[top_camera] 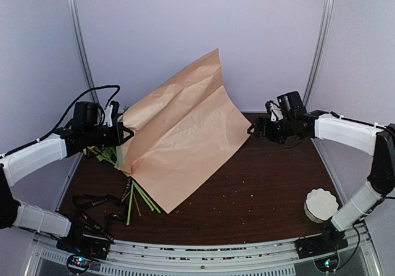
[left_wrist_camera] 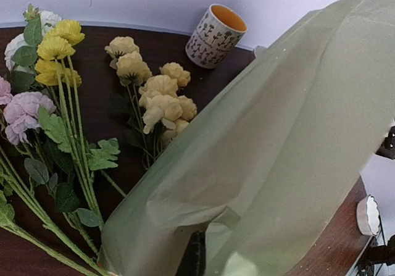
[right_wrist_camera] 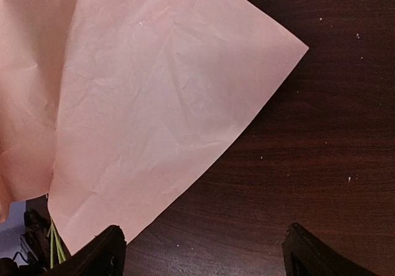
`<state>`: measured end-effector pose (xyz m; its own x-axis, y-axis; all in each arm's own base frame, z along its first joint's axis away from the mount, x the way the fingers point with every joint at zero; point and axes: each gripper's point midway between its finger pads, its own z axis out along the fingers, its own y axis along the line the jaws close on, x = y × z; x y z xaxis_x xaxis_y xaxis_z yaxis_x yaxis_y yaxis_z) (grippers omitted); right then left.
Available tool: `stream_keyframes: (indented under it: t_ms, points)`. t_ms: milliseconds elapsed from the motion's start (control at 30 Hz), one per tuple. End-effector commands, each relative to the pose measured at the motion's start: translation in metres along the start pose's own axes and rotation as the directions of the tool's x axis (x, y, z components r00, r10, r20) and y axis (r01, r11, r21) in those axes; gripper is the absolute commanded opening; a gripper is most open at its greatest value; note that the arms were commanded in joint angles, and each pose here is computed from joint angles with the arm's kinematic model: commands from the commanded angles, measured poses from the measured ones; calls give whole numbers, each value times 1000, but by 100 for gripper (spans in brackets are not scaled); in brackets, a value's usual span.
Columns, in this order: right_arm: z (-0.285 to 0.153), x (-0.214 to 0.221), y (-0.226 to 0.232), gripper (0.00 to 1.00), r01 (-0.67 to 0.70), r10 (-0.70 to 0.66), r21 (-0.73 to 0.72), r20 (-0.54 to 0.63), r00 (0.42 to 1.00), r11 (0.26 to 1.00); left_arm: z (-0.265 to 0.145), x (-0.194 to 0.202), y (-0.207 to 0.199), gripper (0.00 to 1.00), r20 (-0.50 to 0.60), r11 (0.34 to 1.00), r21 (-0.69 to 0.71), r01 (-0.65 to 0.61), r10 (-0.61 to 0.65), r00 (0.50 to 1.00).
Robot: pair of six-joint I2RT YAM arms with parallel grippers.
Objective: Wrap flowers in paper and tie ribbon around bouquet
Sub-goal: Unfold the folded wrapping paper at the center of the board.
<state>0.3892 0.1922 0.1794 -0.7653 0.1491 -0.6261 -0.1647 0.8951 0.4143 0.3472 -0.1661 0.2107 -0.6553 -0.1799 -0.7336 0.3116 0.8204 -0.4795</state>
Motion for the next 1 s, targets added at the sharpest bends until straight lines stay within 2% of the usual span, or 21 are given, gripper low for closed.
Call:
stream_keyframes:
  t_ms: [0,133,300,533,700,833,967]
  points:
    - [35,-13,11,91,-223,225,-186,-9,974,957,11,5,13,0,-32,998,-31,-56,55,998]
    - [75,-23,0,91,-345,346,-173,-26,938,922,17,9,21,0,-65,994,-63,-85,81,995]
    - [124,-32,-11,85,-448,446,-134,-44,894,884,24,8,31,0,-88,988,-99,-116,108,990]
    - [171,-31,0,83,-547,540,-176,-90,837,819,36,4,27,0,-100,988,-60,-143,136,986]
    - [193,-31,-6,82,-569,566,-132,-66,822,811,40,3,26,0,-105,987,-49,-152,146,984]
    - [190,-40,-33,83,-542,542,-19,25,840,840,41,1,23,0,-103,987,-34,-159,155,983]
    - [194,-53,-39,84,-578,580,-59,42,813,814,41,0,21,0,-102,986,-30,-166,162,982]
